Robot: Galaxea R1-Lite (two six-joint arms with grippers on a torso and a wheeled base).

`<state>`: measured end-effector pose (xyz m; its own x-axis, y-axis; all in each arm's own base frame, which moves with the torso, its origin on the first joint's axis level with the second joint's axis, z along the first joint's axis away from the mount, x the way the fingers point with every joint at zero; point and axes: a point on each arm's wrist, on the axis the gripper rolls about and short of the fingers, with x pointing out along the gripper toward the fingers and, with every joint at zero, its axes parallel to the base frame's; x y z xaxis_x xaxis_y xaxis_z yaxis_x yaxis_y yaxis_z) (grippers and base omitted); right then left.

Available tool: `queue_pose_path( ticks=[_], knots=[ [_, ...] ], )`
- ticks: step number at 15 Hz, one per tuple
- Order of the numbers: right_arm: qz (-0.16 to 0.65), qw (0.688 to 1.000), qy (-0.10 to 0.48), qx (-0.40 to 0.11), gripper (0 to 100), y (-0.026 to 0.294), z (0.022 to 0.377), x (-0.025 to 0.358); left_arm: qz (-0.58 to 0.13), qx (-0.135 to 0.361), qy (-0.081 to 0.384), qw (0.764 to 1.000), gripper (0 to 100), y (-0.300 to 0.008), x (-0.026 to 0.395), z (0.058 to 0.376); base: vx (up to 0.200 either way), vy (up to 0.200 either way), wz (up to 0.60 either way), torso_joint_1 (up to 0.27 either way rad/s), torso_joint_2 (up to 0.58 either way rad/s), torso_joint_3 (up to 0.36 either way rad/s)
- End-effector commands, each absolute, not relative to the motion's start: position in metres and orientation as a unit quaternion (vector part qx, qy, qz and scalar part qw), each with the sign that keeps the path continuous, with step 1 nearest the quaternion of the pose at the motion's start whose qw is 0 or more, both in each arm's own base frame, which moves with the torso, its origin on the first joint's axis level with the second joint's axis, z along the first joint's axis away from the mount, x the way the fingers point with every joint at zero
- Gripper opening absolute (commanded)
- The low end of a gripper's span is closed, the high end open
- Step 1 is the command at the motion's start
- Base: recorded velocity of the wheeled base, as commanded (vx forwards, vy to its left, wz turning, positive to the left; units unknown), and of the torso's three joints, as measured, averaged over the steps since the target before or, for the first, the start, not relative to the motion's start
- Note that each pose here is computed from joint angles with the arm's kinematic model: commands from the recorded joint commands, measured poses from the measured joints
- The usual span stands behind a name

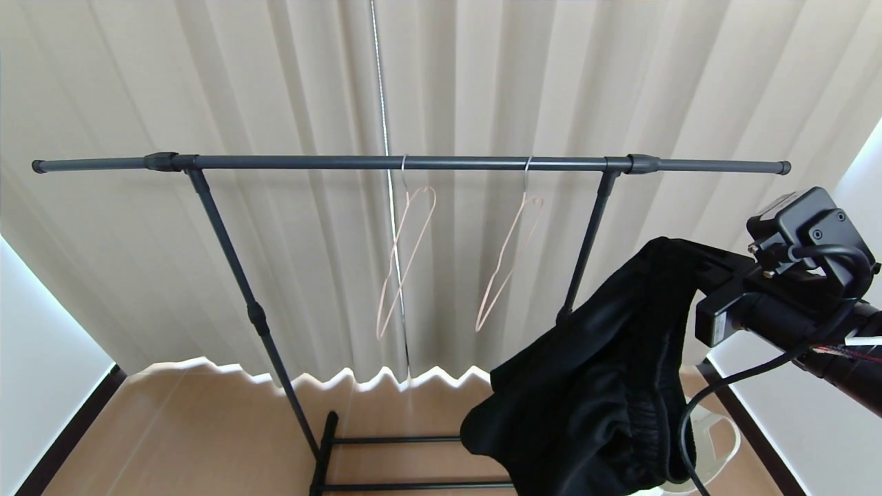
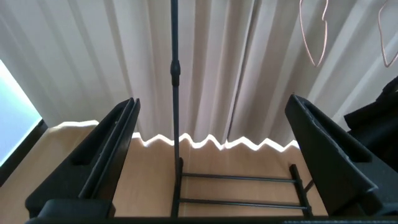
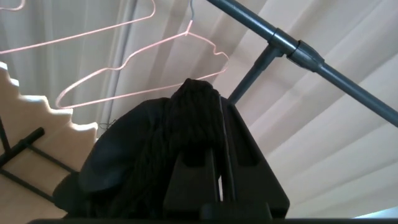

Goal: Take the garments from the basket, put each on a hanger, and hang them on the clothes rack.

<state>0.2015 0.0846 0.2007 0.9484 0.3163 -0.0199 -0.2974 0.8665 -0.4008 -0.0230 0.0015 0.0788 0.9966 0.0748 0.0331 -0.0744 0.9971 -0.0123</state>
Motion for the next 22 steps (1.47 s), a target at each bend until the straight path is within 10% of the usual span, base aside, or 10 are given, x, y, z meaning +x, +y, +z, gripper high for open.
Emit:
queue_pose_path(
  ticks=[1, 7, 10, 14, 22],
  knots=[
    [0.159, 0.966, -0.023, -0.204, 0, 0.085, 0.201, 0.202, 0.037, -0.006, -0.016, 0.999, 100, 0.001, -0.023, 0.079, -0.200, 0.000, 0.00, -0.007, 0.00, 0.007],
    [0.165, 0.964, -0.008, -0.210, 0, 0.089, 0.192, 0.196, 0.035, 0.013, 0.004, 0.999, 100, 0.001, -0.022, 0.076, 0.000, 0.000, 0.00, 0.000, 0.00, 0.000],
    [0.184, 0.953, 0.086, -0.224, 0, 0.097, 0.205, 0.205, -0.010, 0.023, 0.169, 0.985, 100, 0.000, 0.004, 0.084, 0.000, 0.000, 0.00, 0.000, 0.00, 0.000],
    [0.183, 0.928, 0.318, -0.068, 0, 0.129, 0.255, 0.227, -0.130, -0.092, 0.283, 0.946, 100, -0.012, 0.073, 0.152, 0.000, 0.000, 0.00, 0.000, 0.00, 0.000],
    [0.136, 0.915, 0.378, 0.027, 0, 0.188, 0.236, 0.263, -0.277, -0.070, 0.398, 0.871, 100, -0.096, 0.164, 0.171, 0.000, 0.000, 0.00, 0.000, 0.00, 0.000]
  ],
)
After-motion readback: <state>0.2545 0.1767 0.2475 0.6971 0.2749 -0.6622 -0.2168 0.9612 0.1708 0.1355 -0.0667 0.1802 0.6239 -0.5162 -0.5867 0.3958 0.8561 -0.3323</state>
